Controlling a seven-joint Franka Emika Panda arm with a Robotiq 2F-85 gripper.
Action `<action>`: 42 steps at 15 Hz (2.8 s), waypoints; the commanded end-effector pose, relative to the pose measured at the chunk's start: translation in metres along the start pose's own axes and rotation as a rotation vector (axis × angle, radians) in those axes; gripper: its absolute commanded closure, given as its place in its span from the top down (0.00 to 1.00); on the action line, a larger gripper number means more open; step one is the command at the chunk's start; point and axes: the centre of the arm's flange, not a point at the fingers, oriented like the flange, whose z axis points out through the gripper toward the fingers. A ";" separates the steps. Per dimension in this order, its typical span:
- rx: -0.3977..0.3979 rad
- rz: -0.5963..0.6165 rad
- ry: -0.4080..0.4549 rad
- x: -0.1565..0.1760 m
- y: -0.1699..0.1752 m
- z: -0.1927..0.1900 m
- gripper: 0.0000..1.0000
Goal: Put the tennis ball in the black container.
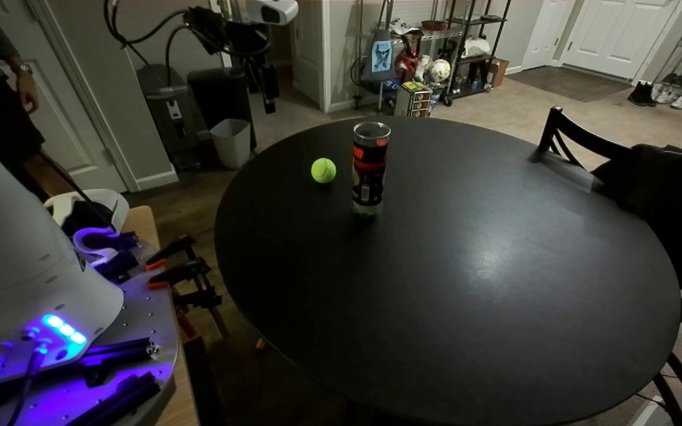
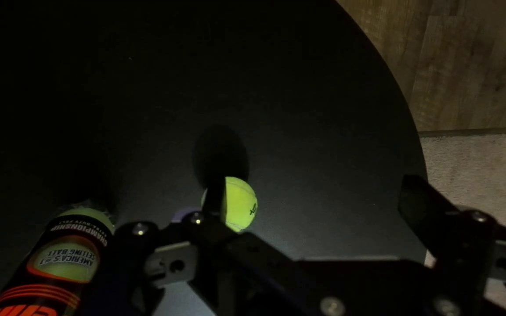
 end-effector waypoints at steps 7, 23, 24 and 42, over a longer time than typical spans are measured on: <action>0.010 0.020 -0.066 0.059 0.027 0.040 1.00; -0.013 0.017 -0.149 0.117 0.026 0.102 1.00; -0.013 0.016 -0.151 0.119 0.025 0.105 1.00; -0.021 0.024 -0.215 0.144 0.031 0.147 1.00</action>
